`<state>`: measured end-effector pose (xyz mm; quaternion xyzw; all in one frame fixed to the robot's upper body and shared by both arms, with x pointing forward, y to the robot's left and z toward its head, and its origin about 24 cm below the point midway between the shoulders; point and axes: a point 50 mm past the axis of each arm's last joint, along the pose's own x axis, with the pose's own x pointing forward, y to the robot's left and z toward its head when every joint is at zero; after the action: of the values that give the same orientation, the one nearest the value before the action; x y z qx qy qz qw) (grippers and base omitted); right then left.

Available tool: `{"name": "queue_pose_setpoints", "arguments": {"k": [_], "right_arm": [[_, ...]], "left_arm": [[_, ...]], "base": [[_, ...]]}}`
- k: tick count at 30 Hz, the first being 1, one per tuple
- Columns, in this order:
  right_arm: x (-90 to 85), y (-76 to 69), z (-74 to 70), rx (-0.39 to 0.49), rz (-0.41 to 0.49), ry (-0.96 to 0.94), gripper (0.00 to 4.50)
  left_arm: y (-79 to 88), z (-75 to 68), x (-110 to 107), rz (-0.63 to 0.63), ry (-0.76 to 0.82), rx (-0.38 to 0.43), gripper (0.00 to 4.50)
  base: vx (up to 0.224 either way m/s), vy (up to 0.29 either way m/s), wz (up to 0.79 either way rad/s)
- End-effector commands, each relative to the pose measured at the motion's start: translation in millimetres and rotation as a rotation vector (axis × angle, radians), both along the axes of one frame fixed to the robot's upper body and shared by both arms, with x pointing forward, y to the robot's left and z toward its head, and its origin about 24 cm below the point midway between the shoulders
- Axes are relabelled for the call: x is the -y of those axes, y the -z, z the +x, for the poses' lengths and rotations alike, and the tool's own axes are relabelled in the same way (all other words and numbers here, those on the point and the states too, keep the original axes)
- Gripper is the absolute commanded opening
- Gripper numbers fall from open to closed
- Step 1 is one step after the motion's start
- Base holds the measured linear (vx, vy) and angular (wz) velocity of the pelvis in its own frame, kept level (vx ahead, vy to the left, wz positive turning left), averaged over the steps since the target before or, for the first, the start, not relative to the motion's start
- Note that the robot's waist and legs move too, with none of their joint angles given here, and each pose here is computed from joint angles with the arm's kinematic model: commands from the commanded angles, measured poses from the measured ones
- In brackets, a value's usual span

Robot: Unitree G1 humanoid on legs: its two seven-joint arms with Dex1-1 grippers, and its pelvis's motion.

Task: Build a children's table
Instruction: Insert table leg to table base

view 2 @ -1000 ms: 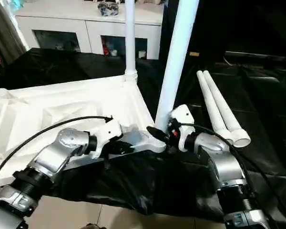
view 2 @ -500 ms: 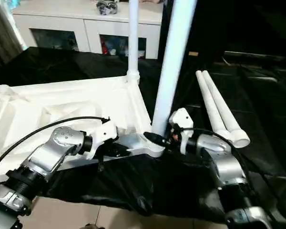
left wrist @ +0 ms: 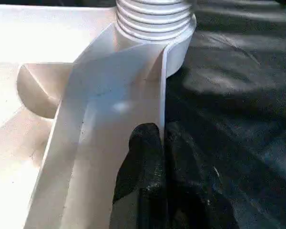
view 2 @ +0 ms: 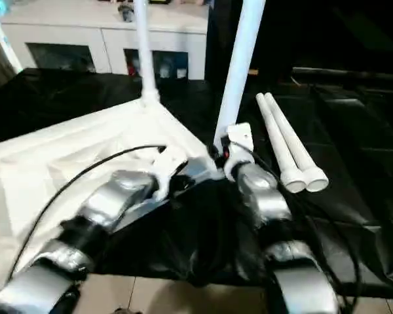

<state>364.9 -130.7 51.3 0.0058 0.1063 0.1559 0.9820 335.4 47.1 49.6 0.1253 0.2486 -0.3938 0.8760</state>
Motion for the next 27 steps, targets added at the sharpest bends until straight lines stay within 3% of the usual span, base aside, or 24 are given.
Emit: {"name": "queue_pose_setpoints", "arguments": {"k": [1,10,13,23,27], "right_arm": [[0.8,41.9,-17.0,-0.186,-0.014,0.047,1.93],[-11.9,47.6,-19.4,-0.209,-0.016,-0.01,1.93],[-13.3,42.2,-16.5,-0.183,0.004,-0.034,2.63],[-14.5,10.6,-6.3,-0.043,0.007,-0.141,3.52],[-11.0,2.8,-8.5,-0.012,-0.011,-0.209,3.88]], "left_arm": [[-35.2,21.8,-8.4,-0.016,-0.119,0.168,0.0],[-32.6,14.8,-4.2,-0.005,-0.017,0.175,0.0],[-32.8,12.1,-3.1,-0.006,0.032,0.18,0.0],[-30.7,5.6,-7.4,0.004,0.13,0.195,0.0],[-28.2,1.8,-11.4,0.004,0.176,0.19,0.0]], "base": [[0.0,0.0,0.0],[0.0,0.0,0.0],[0.0,0.0,0.0],[0.0,0.0,0.0],[0.0,0.0,0.0]]}}
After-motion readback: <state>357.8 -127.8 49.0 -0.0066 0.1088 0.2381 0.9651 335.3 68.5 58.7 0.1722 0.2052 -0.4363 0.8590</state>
